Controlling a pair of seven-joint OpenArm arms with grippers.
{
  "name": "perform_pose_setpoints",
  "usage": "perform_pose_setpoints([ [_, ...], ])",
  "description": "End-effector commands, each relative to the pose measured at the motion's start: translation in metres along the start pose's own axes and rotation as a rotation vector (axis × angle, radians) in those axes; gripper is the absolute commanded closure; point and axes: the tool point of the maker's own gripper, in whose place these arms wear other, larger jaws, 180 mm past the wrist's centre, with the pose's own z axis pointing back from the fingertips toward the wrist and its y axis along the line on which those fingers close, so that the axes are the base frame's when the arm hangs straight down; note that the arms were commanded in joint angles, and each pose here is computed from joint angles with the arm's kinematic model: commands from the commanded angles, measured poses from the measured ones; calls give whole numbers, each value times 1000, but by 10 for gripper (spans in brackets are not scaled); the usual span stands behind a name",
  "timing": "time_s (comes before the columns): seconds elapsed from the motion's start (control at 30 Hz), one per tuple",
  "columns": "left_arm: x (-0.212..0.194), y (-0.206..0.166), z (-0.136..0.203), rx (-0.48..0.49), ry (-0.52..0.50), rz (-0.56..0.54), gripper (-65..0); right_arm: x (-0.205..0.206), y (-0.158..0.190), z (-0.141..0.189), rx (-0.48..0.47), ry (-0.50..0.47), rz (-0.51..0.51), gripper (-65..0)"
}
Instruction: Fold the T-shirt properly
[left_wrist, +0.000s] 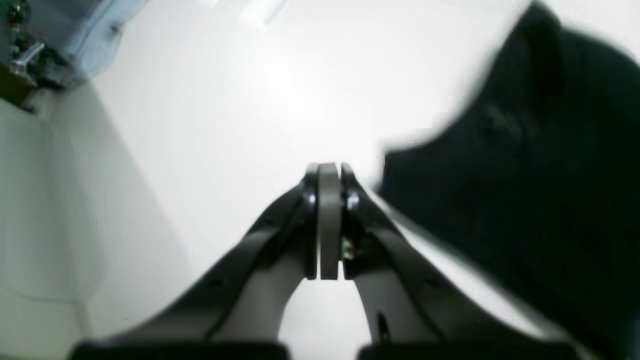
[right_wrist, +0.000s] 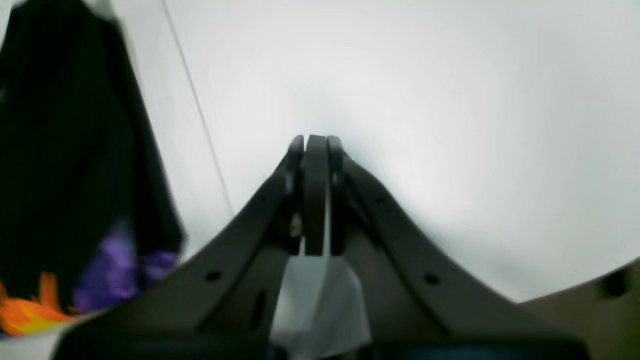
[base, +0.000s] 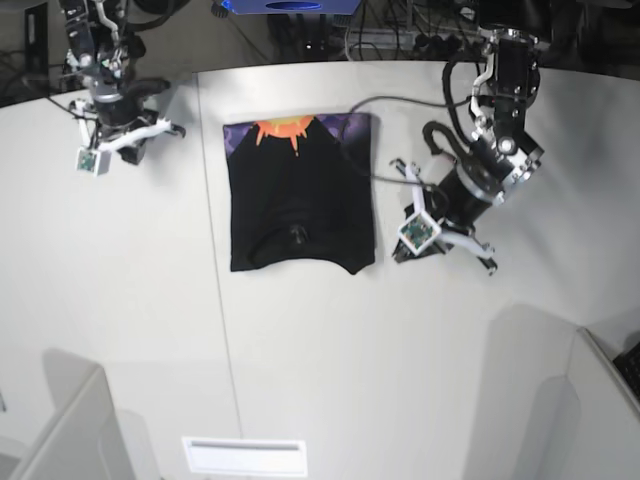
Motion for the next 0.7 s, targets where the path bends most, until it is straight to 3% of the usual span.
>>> perform_pose_setpoints([
  [0.0, 4, -9, 8, -18, -50, 12, 0, 7, 1, 7, 9, -54, 56, 0],
  [0.1, -17, -31, 31, -50, -63, 68, 0, 0, 10, 21, 59, -124, 182, 0],
  [0.17, -28, -38, 46, -46, -74, 118, 0, -5, 13, 30, 68, -160, 209, 0],
  [0.3, -45, -32, 76, 0, -100, 255, 0, -10, 8, 48, 42, -231, 312, 0],
  [0.4, -65, -34, 94, 17, -55, 318, 0, -15, 9, 62, 51, -275, 386, 0],
  [0.67, -113, -64, 113, -14, 83, 414, 0, -26, 9, 83, 75, -297, 403, 0],
])
